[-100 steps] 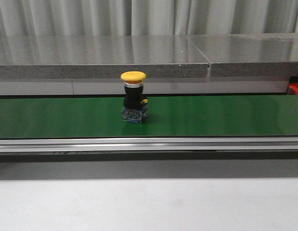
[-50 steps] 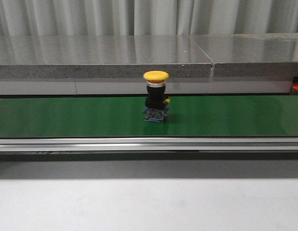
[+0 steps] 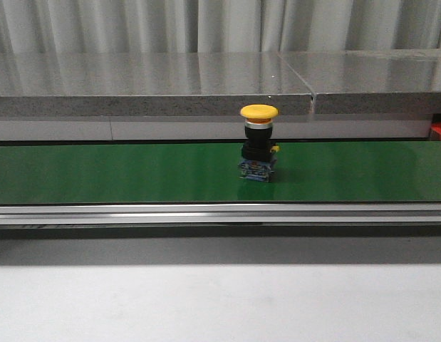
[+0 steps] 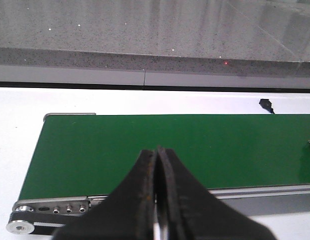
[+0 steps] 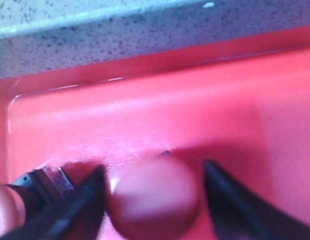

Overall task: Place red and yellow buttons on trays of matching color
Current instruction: 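Lower the red button into the red tray and open the right gripper, then move the right gripper to the yellow button at the belt's end and grasp it, then lower the yellow button into the yellow tray and open the right gripper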

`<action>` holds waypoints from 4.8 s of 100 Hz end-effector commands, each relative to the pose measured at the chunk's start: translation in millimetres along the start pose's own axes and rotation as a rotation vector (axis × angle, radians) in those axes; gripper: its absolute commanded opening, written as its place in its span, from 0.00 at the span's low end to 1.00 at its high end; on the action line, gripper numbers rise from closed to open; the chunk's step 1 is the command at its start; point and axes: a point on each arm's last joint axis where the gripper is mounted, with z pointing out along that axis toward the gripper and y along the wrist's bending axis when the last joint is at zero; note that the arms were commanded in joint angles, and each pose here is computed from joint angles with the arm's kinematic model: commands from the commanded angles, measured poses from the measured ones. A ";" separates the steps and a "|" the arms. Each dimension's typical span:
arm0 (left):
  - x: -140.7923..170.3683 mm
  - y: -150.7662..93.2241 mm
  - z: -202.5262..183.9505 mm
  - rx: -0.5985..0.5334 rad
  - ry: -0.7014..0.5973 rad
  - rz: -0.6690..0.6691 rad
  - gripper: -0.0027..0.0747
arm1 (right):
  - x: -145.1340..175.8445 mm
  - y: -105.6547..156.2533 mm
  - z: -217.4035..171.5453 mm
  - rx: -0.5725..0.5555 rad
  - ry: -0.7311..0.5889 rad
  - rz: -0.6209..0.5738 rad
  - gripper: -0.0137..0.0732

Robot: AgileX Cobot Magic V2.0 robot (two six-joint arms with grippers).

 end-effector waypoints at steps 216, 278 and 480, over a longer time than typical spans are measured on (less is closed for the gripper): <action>-14.9 -1.5 -2.1 0.009 -0.094 -0.006 0.01 | 164.7 220.4 -213.6 -0.346 0.013 -0.499 0.91; -14.9 -1.5 -2.1 0.009 -0.094 -0.006 0.01 | 125.3 243.0 -161.0 -0.352 0.034 -0.515 0.86; -14.9 -1.5 -2.1 0.009 -0.094 -0.006 0.01 | 131.7 -8.9 -246.9 0.311 -0.096 0.484 0.34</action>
